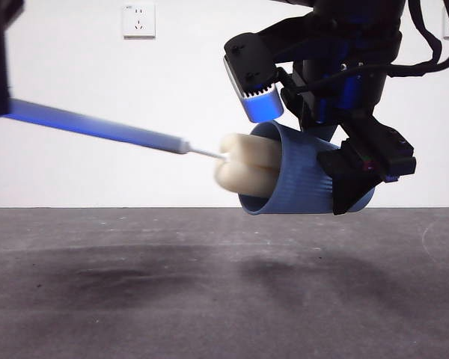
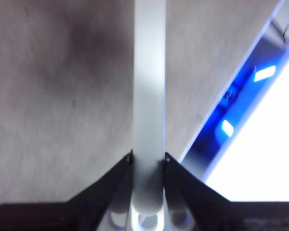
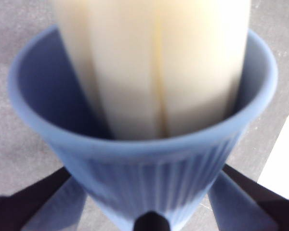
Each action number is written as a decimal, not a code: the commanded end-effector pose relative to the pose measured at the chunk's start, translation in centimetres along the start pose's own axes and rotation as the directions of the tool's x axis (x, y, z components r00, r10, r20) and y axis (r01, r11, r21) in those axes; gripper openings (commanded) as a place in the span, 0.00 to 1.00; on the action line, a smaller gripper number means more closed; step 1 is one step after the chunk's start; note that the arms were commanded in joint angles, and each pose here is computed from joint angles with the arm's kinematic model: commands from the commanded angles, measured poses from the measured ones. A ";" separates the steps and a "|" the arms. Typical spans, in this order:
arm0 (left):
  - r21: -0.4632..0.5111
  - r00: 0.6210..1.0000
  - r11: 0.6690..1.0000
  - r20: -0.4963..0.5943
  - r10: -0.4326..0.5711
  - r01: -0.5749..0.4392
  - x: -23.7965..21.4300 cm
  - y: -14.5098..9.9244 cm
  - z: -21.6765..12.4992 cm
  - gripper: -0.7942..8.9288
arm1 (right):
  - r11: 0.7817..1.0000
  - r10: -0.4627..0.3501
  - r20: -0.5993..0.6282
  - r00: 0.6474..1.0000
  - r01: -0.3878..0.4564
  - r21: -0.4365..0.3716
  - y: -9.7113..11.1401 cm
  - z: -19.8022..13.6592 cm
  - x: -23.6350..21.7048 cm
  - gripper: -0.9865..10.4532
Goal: Pick up the cup brush,pick up the cup,insert the brush into the cup,clean the cup,put the cup brush back,put the cup back to the fixed position on the table
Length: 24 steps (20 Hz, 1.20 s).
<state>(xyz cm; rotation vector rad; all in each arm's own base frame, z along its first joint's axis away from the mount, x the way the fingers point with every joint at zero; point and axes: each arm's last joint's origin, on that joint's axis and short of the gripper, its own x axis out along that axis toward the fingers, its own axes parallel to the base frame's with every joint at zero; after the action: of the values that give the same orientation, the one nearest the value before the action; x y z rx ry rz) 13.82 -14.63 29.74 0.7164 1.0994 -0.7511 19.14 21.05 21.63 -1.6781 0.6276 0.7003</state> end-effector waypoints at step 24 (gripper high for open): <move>-0.095 0.991 0.989 -0.087 0.107 -0.115 2.0 2.0 0.8 0.07 | 0.956 -0.019 -0.006 1.000 0.020 0.293 0.0 0.2 -0.3 0.08</move>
<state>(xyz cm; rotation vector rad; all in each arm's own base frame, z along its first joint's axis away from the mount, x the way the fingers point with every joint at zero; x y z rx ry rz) 16.24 -14.77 28.19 0.7527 1.1554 -0.6182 18.92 21.32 21.70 -1.4641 0.6685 0.5868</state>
